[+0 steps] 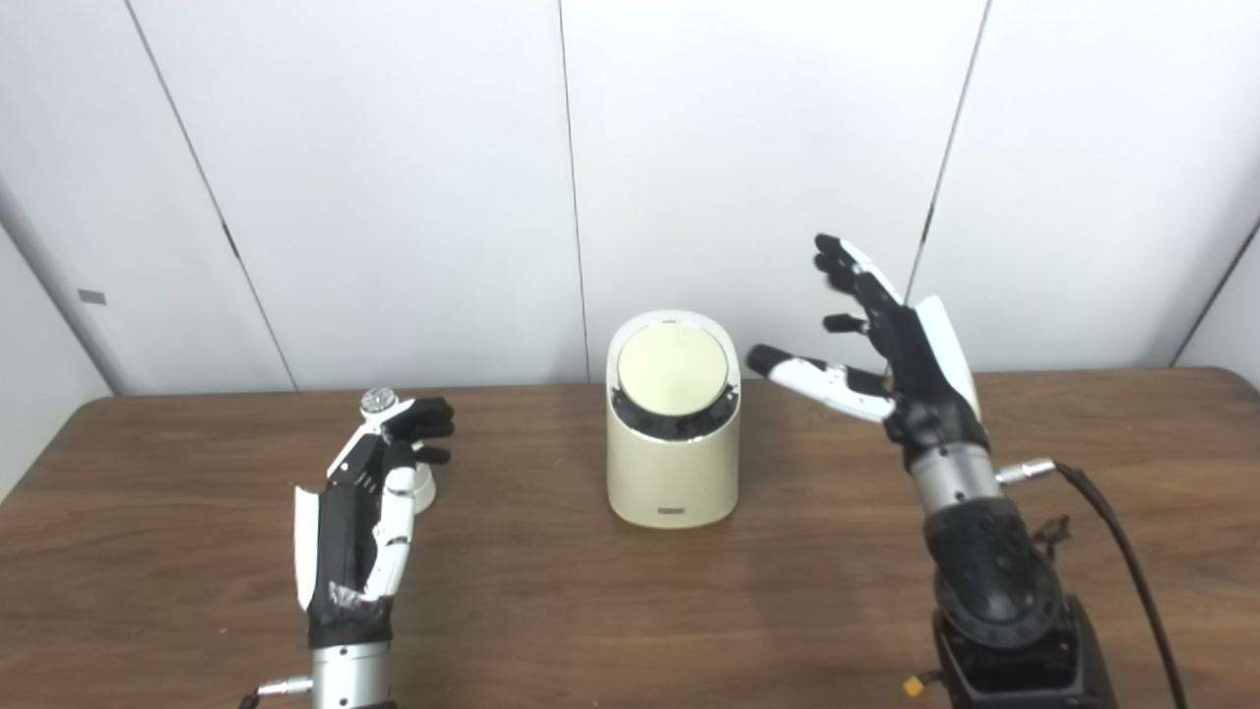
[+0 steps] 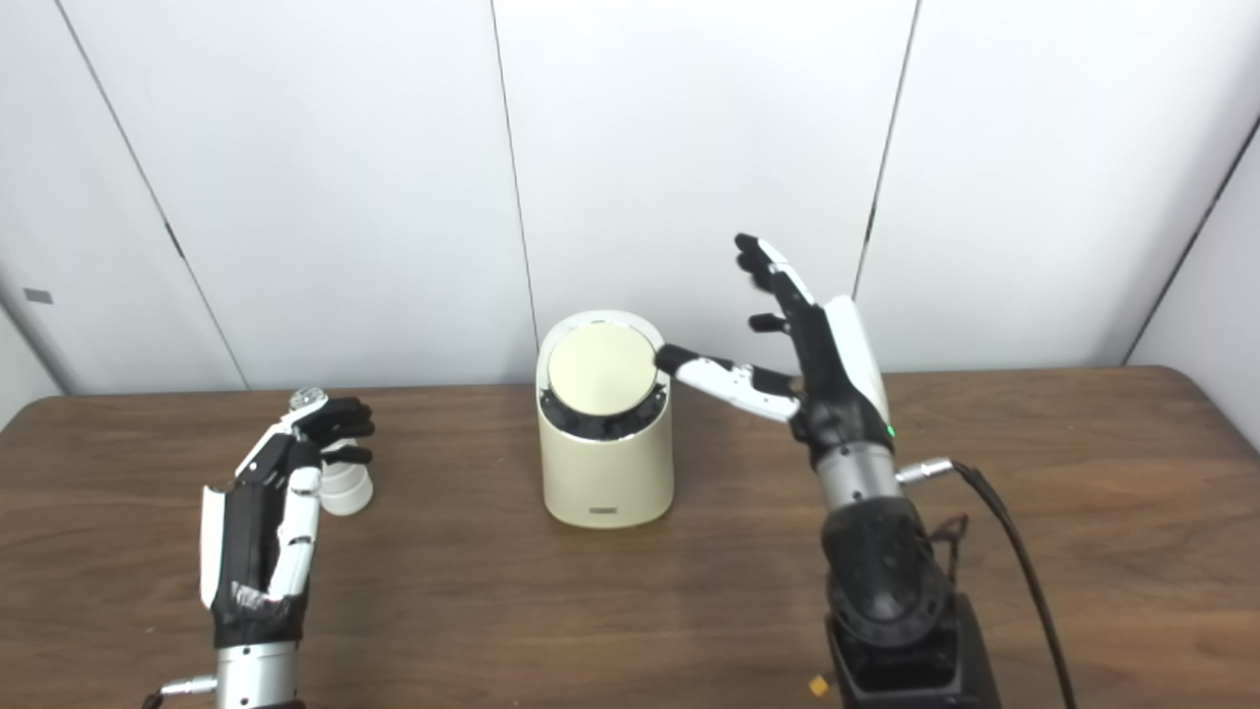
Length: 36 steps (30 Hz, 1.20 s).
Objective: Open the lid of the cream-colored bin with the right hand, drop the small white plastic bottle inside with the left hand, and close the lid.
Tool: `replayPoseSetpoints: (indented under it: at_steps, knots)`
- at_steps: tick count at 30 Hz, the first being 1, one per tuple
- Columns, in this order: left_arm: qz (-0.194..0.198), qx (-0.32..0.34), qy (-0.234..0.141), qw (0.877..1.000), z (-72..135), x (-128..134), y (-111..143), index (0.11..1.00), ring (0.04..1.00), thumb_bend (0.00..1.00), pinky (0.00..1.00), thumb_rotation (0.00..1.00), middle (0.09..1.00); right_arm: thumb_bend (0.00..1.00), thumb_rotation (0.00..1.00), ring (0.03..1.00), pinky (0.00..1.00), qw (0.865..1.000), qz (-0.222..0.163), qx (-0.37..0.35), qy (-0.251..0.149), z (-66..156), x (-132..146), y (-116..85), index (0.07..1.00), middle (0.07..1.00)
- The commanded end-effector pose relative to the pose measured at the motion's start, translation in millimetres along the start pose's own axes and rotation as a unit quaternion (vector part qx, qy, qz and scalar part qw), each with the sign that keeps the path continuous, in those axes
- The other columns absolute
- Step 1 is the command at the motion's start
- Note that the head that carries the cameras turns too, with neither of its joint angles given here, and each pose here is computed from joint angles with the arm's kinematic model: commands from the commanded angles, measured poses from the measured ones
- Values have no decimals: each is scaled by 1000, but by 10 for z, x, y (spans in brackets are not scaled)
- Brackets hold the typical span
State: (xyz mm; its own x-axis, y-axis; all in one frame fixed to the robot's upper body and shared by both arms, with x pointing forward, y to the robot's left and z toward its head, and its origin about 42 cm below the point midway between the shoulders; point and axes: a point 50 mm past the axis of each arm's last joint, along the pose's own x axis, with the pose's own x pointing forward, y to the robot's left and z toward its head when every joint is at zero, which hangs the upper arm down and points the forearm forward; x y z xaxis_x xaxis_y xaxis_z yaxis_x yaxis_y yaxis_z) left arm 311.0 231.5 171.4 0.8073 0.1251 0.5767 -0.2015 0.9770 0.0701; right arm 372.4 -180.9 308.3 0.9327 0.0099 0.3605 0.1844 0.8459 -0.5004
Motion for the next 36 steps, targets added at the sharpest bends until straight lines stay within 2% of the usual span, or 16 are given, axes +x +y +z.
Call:
replayPoseSetpoints:
  at_steps: [1, 2, 4, 6, 8, 18, 36]
  knots:
    - [2, -8, -45, 999, 129, 158, -47, 693, 680, 221, 587, 773, 700, 901, 336, 772, 570, 999, -23, -18, -41, 316, 179, -75, 922, 914]
    - [2, -9, -45, 999, 131, 160, -48, 693, 680, 221, 587, 773, 700, 906, 334, 765, 561, 998, -23, -33, -44, 355, 229, -68, 921, 916]
    - [1, -10, -45, 999, 134, 161, -54, 693, 683, 227, 593, 772, 701, 915, 342, 811, 604, 997, -22, -65, -47, 409, 321, -47, 922, 934]
    - [3, -7, -46, 999, 139, 161, -61, 691, 680, 221, 590, 776, 699, 933, 356, 868, 710, 995, -21, -91, -46, 437, 404, -15, 925, 934]
    - [4, -7, -47, 999, 146, 162, -71, 689, 678, 215, 586, 778, 698, 939, 356, 894, 758, 993, -18, -108, -45, 444, 462, 10, 931, 928]
    - [7, -15, -49, 999, 165, 173, -116, 686, 674, 211, 584, 758, 693, 931, 332, 928, 804, 985, 10, -171, -38, 429, 620, 133, 952, 953]
    - [10, -19, -57, 998, 205, 204, -149, 684, 674, 219, 578, 760, 691, 925, 292, 935, 878, 976, 44, -213, -6, 168, 663, 298, 944, 971]
